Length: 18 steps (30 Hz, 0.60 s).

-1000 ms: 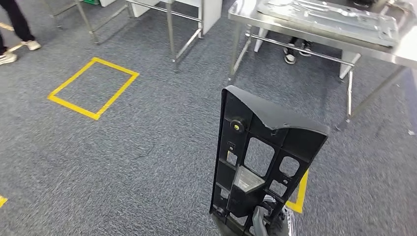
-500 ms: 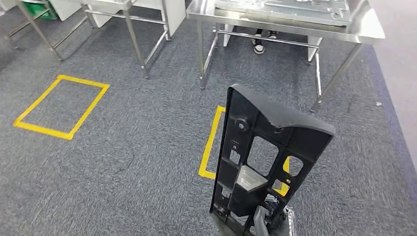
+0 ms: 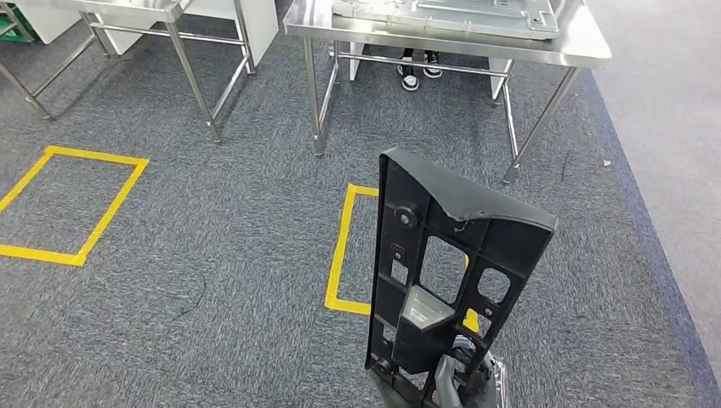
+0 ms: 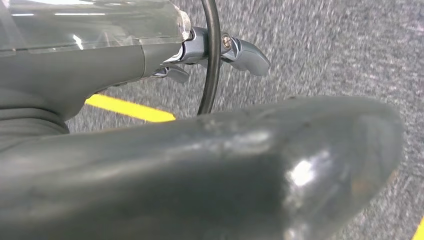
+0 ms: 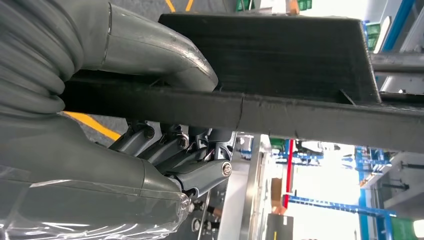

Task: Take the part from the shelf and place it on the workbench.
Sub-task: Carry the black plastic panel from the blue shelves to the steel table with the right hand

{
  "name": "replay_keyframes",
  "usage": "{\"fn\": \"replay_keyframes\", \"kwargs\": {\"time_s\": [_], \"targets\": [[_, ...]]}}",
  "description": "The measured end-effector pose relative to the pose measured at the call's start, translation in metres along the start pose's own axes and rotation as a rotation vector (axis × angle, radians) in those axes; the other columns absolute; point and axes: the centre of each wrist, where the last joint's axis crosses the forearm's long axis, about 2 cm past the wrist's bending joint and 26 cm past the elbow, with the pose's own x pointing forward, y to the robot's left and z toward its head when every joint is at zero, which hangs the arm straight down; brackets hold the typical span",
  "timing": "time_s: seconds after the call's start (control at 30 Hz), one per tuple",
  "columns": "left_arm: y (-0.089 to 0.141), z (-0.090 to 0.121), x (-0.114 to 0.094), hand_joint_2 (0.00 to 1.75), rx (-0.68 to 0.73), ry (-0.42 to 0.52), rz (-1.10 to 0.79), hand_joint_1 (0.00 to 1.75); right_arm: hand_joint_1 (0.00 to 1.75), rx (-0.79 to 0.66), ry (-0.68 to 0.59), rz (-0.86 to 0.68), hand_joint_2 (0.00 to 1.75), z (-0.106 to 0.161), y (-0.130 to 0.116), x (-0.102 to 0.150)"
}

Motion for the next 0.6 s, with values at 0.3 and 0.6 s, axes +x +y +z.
{"fn": "replay_keyframes", "kwargs": {"time_s": [0.3, 0.6], "targets": [[0.0019, 0.0008, -0.0020, 0.00, 0.000, 0.006, -0.001, 0.00, 1.75, -0.004, 0.001, 0.007, 1.75, 0.0002, 0.0014, -0.0005], [0.0057, 0.0011, -0.0036, 0.00, 0.003, 0.011, -0.004, 0.00, 1.75, 0.004, 0.006, 0.000, 1.75, 0.0012, 0.0045, -0.0012]]}}
